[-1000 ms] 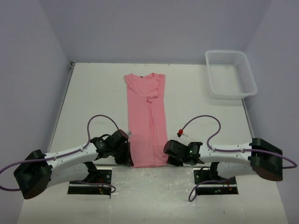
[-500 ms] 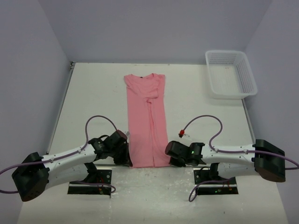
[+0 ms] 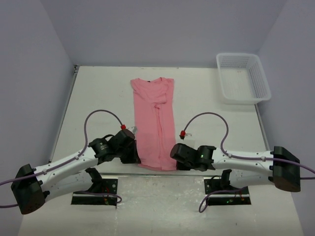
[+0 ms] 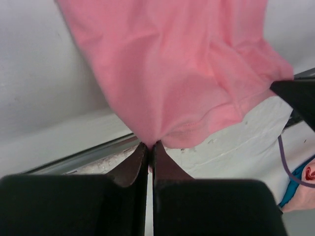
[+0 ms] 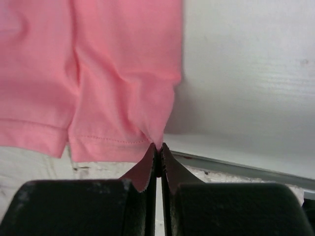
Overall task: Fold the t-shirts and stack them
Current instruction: Grab the bottom of the folded rectangular tshirt with both arms, then fold the folded rectangular tshirt in 1/3 of the way
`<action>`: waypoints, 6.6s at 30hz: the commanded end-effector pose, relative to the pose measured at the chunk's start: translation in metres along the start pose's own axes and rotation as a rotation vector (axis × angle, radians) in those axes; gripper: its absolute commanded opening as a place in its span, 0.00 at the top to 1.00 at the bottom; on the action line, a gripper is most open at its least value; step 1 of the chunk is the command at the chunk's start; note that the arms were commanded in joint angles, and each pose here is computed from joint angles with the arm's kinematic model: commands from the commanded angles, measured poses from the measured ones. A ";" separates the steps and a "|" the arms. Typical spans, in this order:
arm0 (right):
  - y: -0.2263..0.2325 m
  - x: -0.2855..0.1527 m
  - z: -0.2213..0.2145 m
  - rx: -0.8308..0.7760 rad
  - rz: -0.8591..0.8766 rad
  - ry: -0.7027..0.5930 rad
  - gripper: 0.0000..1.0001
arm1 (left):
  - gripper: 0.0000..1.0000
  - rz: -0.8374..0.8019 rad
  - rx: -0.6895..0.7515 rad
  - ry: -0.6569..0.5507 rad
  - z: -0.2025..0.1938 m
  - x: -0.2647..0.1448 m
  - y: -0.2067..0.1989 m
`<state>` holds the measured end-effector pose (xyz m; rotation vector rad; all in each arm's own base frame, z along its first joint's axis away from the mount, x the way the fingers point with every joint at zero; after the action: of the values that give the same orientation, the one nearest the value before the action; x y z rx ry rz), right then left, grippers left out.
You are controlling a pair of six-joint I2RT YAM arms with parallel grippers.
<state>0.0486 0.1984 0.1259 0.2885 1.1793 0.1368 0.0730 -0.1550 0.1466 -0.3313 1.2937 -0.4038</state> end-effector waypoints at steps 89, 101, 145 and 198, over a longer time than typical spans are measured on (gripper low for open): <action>0.073 0.066 0.219 -0.253 0.231 0.078 1.00 | 1.00 -0.285 0.092 -0.194 0.244 0.092 -0.011; 0.081 0.085 0.225 -0.260 0.210 0.113 1.00 | 1.00 -0.287 0.121 -0.223 0.279 0.123 -0.011; 0.059 0.066 0.256 -0.253 0.155 0.010 1.00 | 0.49 -0.095 0.117 -0.518 0.275 0.022 0.002; 0.011 0.109 0.101 -0.062 0.192 0.274 1.00 | 0.76 0.148 -0.027 -0.189 0.151 0.104 0.075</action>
<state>0.2125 0.2381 0.0900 0.4067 1.2970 0.5172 0.2829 -0.1467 0.0900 -0.3627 0.9627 -0.3273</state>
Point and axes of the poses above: each gripper's point midway between its finger pads, its own x axis out along the fingers, its own y axis along the line the jaws close on, z = x × y, the point moved 10 cm from there along -x, back along the fingers, and after that the axes turned 3 degrees about x, right-handed, at the moved point
